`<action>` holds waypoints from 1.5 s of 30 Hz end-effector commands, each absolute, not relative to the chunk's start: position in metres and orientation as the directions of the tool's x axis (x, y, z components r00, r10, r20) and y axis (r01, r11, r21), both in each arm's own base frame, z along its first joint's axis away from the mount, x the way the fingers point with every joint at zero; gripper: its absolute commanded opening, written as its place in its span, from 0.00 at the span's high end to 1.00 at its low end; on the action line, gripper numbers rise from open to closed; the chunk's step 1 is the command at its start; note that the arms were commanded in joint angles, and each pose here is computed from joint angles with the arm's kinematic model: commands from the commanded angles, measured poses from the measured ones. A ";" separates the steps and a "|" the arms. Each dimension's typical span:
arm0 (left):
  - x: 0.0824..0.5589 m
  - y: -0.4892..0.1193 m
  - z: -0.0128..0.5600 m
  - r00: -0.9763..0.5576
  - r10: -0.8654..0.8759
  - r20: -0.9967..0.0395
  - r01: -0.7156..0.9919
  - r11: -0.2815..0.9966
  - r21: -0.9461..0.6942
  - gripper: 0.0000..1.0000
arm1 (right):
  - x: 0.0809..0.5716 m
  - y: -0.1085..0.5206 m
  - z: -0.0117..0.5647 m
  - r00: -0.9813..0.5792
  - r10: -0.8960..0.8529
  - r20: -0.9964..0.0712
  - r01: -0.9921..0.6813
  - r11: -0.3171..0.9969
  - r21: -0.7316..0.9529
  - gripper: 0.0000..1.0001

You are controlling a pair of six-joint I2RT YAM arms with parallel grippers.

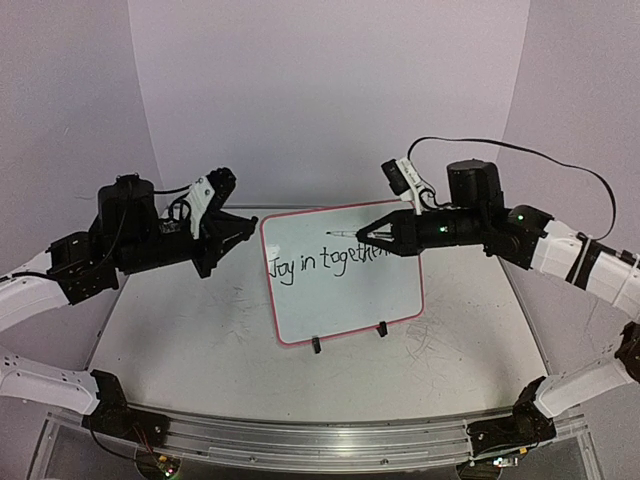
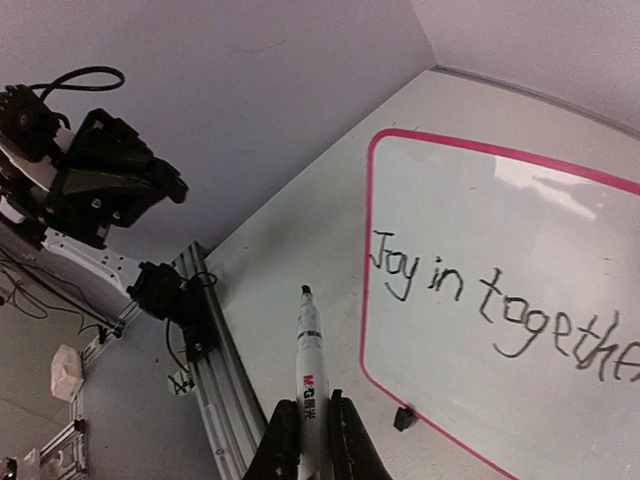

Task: Write a sentence on the whiteboard
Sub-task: Insert the whiteboard marker without the cap into the pen cap.

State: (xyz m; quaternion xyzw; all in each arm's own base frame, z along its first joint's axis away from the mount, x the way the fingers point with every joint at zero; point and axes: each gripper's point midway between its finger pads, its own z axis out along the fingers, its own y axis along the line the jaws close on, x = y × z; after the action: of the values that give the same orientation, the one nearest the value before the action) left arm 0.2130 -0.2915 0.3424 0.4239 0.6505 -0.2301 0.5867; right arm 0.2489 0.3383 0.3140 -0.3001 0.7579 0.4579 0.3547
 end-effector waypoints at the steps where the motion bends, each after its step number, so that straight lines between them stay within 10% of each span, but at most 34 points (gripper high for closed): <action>1: 0.200 -0.311 0.316 0.253 0.444 -0.860 0.808 0.391 0.440 1.00 | 0.224 0.370 0.351 -0.563 -0.140 -0.814 -0.815 0.258 0.519 1.00; 45: 0.203 -0.311 0.295 0.321 0.578 -0.750 0.765 0.309 0.565 1.00 | 0.220 0.430 0.310 -0.596 -0.296 -0.746 -0.802 0.277 0.530 1.00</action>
State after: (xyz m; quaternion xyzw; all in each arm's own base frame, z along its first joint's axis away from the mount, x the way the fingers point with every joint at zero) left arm 0.2015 -0.3104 0.2783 0.5910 0.5843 -0.0844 0.5498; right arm 0.2178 0.4241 0.2999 -0.3560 0.7637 0.4773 0.2495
